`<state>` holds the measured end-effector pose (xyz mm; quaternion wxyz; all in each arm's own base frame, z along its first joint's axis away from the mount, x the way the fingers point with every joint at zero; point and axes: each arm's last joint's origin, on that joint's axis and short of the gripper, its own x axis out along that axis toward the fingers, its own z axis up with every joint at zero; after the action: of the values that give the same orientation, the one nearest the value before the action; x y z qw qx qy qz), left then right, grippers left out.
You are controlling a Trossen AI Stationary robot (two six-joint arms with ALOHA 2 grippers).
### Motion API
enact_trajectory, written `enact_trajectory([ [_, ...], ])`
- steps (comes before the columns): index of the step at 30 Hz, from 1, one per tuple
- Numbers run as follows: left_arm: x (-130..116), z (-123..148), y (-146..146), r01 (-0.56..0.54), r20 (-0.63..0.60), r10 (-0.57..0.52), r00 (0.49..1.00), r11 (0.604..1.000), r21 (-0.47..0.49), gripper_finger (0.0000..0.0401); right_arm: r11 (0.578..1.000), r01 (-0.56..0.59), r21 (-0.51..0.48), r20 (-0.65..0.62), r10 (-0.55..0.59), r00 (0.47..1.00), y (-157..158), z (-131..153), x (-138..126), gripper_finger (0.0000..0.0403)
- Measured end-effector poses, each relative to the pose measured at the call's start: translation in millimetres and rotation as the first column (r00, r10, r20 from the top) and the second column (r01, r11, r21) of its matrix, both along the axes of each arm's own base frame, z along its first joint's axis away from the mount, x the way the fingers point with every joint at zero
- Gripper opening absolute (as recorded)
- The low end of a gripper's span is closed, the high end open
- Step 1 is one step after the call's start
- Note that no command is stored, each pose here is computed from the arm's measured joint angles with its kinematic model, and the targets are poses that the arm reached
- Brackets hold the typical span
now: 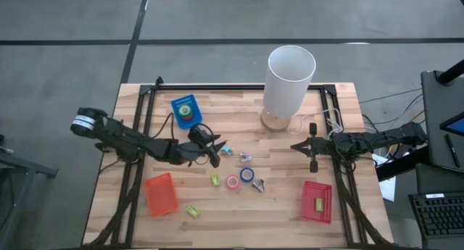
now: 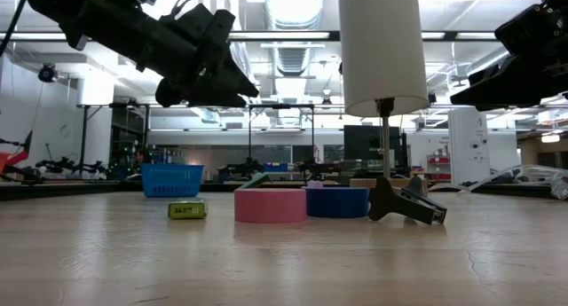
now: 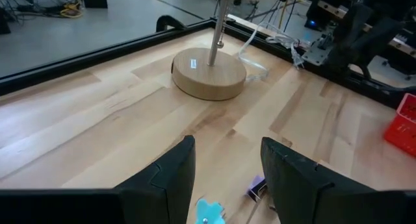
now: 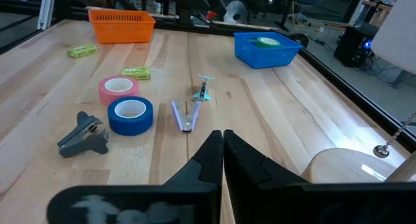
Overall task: Pick and place Stapler, Stapler remover, tape
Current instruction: Put the pink tape into the blue basket
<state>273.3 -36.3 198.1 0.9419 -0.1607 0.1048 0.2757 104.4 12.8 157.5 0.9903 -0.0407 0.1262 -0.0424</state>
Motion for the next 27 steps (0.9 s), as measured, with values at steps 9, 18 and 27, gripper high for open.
enact_trajectory([
  [9, 5.9, 3.0, -1.7, 0.033, 0.000, -0.033, 0.999, 0.999, -0.001, 0.0177, 1.000, 0.000, 0.000, 0.000, 0.000, 1.000, 0.0, 0.0, 0.0, 0.0009],
  [18, 9.2, 8.0, -4.3, 0.091, 0.004, -0.091, 0.996, 0.996, -0.004, 0.0177, 1.000, 0.000, 0.000, 0.000, 0.000, 1.000, 0.0, 0.0, 0.0, 0.0009],
  [27, 10.8, 9.4, -8.1, 0.225, -0.006, -0.224, 0.974, 0.974, 0.017, 0.0177, 1.000, 0.000, 0.000, 0.000, 0.000, 1.000, 0.0, 0.0, 0.0, 0.0008],
])
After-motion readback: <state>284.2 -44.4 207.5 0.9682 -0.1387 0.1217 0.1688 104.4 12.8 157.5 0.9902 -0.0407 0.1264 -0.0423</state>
